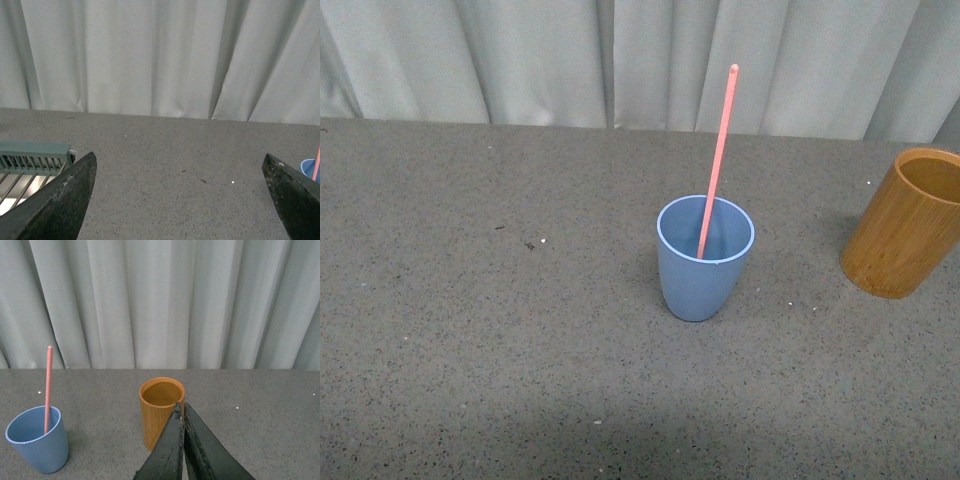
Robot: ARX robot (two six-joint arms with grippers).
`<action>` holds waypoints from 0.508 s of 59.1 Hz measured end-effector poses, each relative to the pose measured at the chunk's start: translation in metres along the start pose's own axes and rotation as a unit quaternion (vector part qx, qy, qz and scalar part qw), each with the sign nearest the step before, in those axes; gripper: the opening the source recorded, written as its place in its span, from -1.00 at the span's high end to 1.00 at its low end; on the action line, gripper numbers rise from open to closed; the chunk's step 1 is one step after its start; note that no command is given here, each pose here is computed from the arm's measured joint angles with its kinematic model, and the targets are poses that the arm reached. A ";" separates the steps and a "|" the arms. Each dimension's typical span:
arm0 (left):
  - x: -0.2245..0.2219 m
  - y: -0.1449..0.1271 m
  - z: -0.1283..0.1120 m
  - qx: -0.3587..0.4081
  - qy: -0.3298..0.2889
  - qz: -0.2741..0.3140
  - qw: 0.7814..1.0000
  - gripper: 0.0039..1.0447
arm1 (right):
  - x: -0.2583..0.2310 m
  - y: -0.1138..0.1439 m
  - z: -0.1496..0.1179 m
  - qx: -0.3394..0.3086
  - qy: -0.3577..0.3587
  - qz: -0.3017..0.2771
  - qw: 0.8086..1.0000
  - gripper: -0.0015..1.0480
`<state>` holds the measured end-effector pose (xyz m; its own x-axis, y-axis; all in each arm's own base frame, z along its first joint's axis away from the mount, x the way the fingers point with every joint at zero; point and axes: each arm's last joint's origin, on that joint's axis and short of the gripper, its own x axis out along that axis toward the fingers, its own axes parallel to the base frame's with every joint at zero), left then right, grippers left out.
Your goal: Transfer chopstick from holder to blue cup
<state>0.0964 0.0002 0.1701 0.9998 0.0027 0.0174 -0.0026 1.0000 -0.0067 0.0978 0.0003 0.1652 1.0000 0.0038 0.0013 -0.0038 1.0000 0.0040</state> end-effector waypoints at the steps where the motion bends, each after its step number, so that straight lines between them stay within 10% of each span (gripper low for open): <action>1: 0.000 0.000 0.000 0.000 0.000 0.000 1.000 -0.88 | 0.000 0.000 0.000 0.000 0.000 0.000 1.000 0.98; 11: 0.000 0.000 0.000 0.000 0.000 0.000 1.000 -0.88 | 0.000 0.000 0.000 0.014 0.000 -0.019 1.000 0.94; 20: 0.000 0.000 0.000 0.000 0.000 0.000 1.000 -0.88 | 0.001 0.003 -0.002 0.159 -0.012 -0.166 0.973 0.44; 30: 0.000 0.000 0.000 0.000 0.000 -0.001 1.000 -0.88 | 0.000 0.003 -0.002 0.218 -0.026 -0.180 0.959 -0.14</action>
<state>0.0964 0.0002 0.1701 0.9998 0.0015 0.0174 -0.0014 1.0000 -0.0067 0.0980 0.0029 0.1637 0.9350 -0.3535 -0.0292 0.3308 0.8391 0.4318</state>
